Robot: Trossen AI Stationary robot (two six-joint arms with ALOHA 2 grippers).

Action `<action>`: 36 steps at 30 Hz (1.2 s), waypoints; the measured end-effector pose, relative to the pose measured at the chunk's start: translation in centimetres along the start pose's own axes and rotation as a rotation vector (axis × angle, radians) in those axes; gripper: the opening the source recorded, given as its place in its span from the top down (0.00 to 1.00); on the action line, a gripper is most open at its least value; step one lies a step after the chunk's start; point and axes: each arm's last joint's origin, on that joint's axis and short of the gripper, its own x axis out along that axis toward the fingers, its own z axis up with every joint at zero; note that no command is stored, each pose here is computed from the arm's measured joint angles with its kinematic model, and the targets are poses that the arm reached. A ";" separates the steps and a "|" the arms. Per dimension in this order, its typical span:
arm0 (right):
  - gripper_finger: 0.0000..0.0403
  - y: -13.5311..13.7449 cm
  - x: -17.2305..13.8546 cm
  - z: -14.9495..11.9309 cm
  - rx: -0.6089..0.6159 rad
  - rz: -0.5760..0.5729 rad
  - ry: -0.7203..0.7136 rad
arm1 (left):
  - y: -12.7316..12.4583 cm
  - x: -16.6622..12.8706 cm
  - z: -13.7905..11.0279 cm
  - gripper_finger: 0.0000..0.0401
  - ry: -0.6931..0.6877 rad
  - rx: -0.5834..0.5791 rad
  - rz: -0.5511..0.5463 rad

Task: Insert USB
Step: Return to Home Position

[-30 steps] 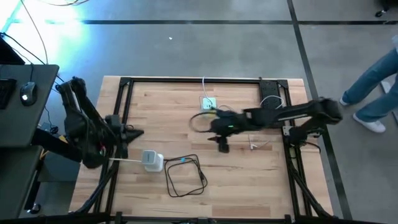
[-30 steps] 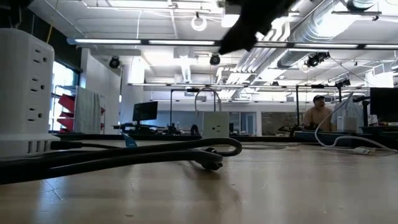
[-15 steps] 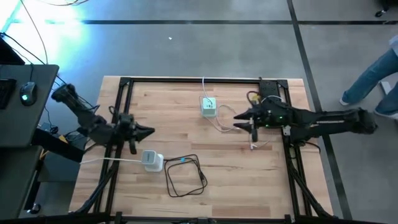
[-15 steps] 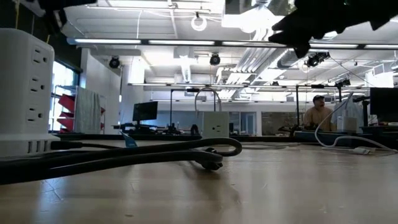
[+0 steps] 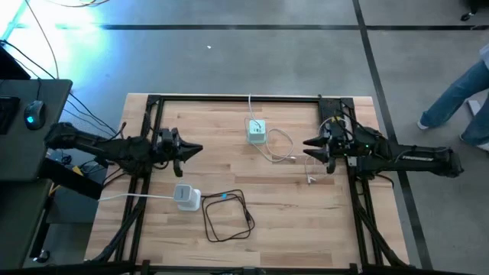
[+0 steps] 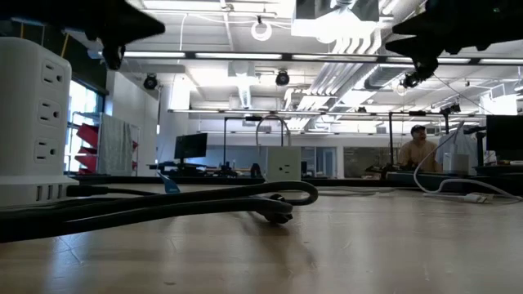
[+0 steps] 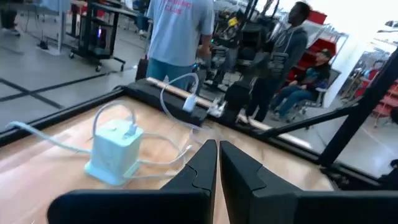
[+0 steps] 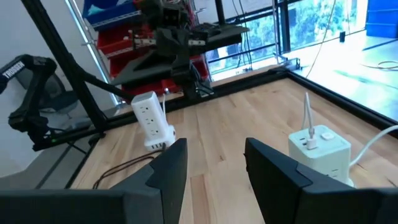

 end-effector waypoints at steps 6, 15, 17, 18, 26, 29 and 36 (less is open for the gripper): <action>0.64 -0.4 -0.5 -1.9 0.024 -0.003 0.000 | 2.8 0.3 -2.6 1.00 -0.034 -0.074 -0.059; 0.64 -1.0 -0.5 -4.6 -0.039 0.035 -0.102 | 4.5 -0.5 -5.6 1.00 -0.040 0.060 -0.087; 0.64 -1.3 -0.4 -5.4 -0.063 0.025 -0.123 | 4.6 -0.6 -6.0 1.00 -0.021 0.084 -0.084; 0.64 -1.4 -0.3 -5.8 -0.066 0.016 -0.124 | 4.6 -0.6 -6.1 1.00 -0.018 0.089 -0.084; 0.64 -2.0 -0.2 -8.2 0.123 -0.023 0.033 | 4.8 -0.5 -6.8 1.00 0.058 -0.006 -0.062; 0.64 -2.2 -0.2 -9.0 0.128 -0.045 0.110 | 4.8 -0.5 -6.9 1.00 0.073 -0.011 -0.056; 0.64 -2.1 -0.3 -9.2 0.127 -0.045 0.128 | 4.9 -0.6 -7.0 1.00 0.086 -0.007 -0.053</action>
